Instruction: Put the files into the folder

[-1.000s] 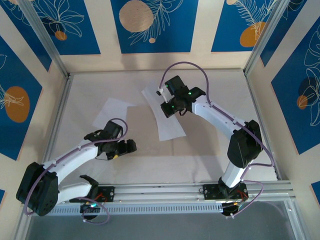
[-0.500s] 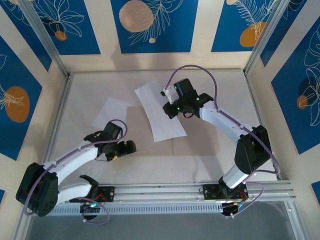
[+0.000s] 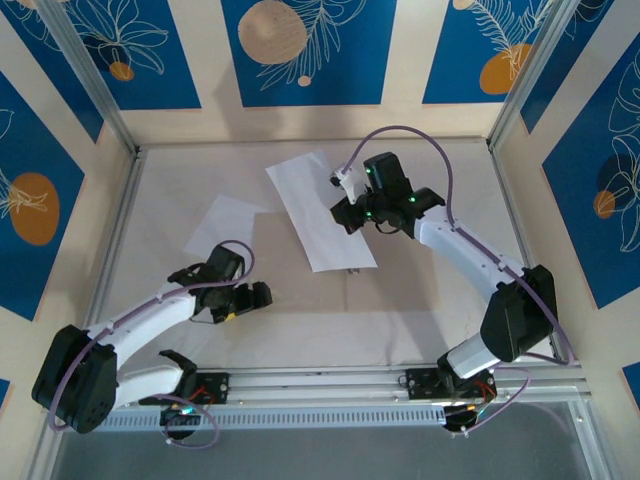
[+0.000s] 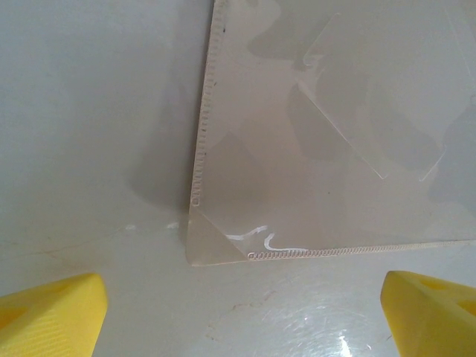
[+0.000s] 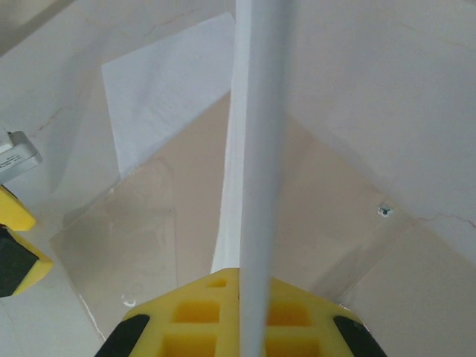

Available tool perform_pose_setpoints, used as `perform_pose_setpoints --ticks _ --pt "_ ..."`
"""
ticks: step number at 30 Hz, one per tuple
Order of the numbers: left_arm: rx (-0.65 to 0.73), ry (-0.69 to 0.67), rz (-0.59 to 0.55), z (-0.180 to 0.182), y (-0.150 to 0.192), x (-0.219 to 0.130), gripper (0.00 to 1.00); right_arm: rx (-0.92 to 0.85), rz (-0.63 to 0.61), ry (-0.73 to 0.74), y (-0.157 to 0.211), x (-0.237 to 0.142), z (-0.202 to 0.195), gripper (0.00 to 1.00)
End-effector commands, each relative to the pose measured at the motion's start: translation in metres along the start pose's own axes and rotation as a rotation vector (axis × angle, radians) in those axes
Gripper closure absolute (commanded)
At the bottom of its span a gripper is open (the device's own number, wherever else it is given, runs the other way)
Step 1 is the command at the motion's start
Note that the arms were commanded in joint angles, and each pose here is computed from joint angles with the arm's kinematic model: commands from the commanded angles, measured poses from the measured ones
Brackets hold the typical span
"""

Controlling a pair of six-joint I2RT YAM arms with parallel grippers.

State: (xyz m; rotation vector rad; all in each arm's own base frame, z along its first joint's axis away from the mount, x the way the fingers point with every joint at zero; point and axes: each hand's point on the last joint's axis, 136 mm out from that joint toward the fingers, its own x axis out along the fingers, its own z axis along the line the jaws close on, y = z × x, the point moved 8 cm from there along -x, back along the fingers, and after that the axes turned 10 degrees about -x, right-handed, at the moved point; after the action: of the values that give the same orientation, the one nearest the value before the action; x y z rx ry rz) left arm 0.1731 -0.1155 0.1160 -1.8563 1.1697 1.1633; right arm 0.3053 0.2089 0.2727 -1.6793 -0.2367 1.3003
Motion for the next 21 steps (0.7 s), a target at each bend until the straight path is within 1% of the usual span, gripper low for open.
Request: perform_pose_setpoints --ticks 1,10,21 --pt "-0.024 0.002 -0.002 0.003 -0.001 0.001 0.05 -0.038 -0.037 -0.059 0.002 -0.012 0.008 1.0" --pt "-0.032 0.004 0.017 0.003 0.0 0.004 0.05 -0.024 -0.053 -0.123 0.015 -0.019 0.014 1.0" --pt "-0.043 0.009 0.03 0.005 0.002 0.008 0.03 0.017 -0.065 -0.153 0.029 -0.015 0.017 1.0"
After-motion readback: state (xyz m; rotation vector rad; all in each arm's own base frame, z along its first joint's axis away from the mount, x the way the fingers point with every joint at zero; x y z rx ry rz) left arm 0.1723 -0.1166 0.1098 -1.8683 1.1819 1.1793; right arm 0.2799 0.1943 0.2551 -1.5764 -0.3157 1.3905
